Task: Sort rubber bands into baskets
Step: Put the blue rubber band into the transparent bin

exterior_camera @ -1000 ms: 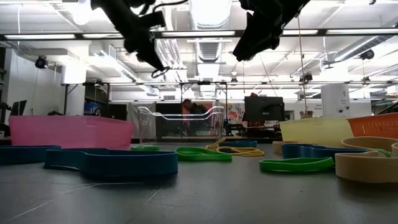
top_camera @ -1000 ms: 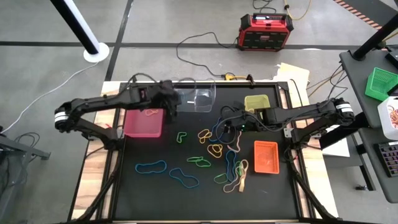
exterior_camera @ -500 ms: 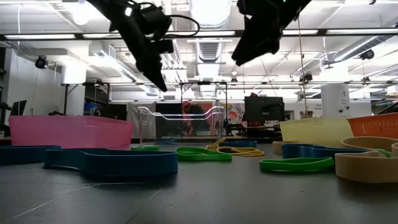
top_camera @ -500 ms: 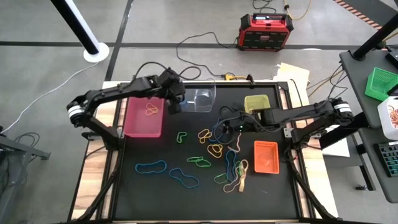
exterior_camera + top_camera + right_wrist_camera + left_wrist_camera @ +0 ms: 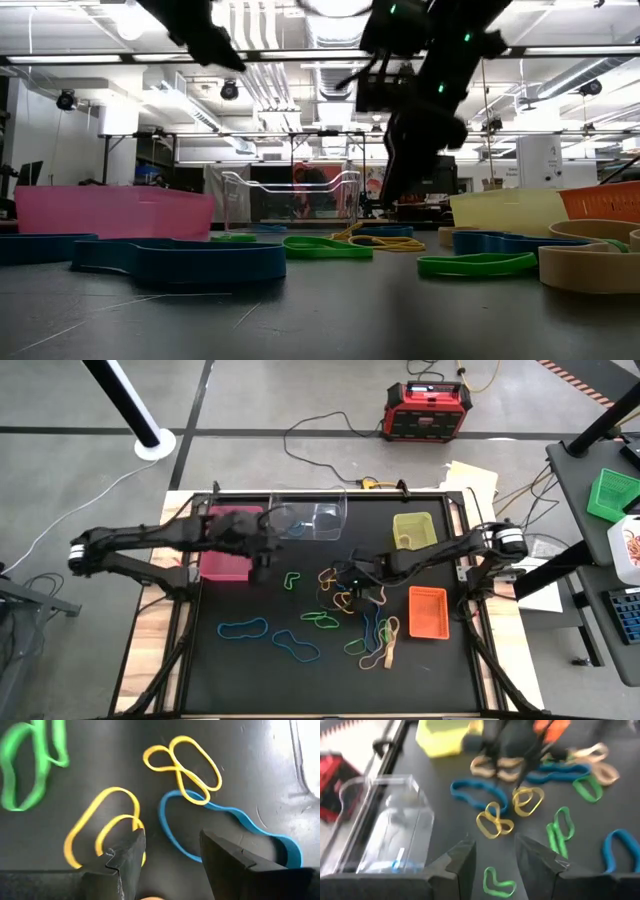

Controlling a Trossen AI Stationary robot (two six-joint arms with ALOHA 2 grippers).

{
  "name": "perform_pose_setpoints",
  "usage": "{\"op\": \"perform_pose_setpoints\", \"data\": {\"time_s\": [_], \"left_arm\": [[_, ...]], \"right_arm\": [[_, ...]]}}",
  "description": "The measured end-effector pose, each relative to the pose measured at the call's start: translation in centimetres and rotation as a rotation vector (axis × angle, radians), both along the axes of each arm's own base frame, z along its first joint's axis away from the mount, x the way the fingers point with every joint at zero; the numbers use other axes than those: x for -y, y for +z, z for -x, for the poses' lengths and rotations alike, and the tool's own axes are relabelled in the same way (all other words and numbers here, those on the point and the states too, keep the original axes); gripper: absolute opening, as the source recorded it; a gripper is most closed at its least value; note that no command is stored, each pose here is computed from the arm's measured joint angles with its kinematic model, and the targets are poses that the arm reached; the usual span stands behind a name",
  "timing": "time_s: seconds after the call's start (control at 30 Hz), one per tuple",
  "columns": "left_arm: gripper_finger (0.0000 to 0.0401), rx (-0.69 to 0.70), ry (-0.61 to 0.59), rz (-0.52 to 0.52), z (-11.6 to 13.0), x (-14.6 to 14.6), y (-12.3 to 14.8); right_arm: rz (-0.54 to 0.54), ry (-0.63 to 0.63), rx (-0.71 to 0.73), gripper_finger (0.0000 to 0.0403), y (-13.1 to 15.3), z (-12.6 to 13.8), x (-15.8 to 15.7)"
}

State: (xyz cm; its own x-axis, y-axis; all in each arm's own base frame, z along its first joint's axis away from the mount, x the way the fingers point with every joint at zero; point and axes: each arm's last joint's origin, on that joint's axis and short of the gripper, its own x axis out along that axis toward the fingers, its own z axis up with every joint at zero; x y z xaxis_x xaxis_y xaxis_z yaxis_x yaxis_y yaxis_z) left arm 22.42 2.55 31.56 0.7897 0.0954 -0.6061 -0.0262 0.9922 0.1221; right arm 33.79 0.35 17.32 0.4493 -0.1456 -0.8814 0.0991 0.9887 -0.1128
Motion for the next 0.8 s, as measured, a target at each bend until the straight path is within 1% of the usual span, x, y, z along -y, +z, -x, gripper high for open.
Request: {"op": "perform_pose_setpoints", "data": {"time_s": [0.1,0.2,0.27,0.43,0.5,0.57,0.6,0.73,0.77,0.8], "left_arm": [[0.0119,0.085,-0.056,0.004,1.0,1.7,0.6],[0.0119,0.129,-0.094,0.018,1.8,2.9,0.7],[0.0119,0.155,-0.091,0.012,2.3,3.5,0.8],[0.0119,0.162,-0.043,-0.02,2.9,4.2,0.5],[0.0119,0.161,-0.039,-0.029,3.0,4.4,0.4],[0.0119,0.154,-0.039,-0.033,2.9,4.6,0.0],[0.0119,0.149,-0.038,-0.033,2.9,4.6,-0.1],[0.0119,0.121,-0.025,-0.018,2.8,4.7,-1.1],[0.0119,0.112,-0.02,-0.013,2.8,4.7,-1.4],[0.0119,0.103,-0.015,-0.007,2.8,4.7,-1.8]], "right_arm": [[0.001,-0.019,-0.035,0.0183,-1.2,-0.3,0.7],[-0.01,-0.025,-0.066,0.0183,-2.2,-0.4,1.2],[-0.024,-0.017,-0.075,0.0183,-2.5,-0.5,1.4],[-0.02,-0.007,-0.086,0.0182,-2.9,-0.6,1.4],[-0.02,-0.006,-0.079,0.0174,-3.0,-0.7,1.4],[-0.017,-0.001,-0.083,0.0151,-3.3,-0.8,1.5],[-0.018,-0.003,-0.087,0.0133,-3.5,-0.9,1.6],[-0.023,0.018,-0.096,0.0038,-3.8,-0.9,1.6],[-0.023,0.025,-0.091,0.0024,-3.5,-0.9,1.6],[-0.023,0.025,-0.083,0.0019,-3.1,-0.8,1.6]]}}
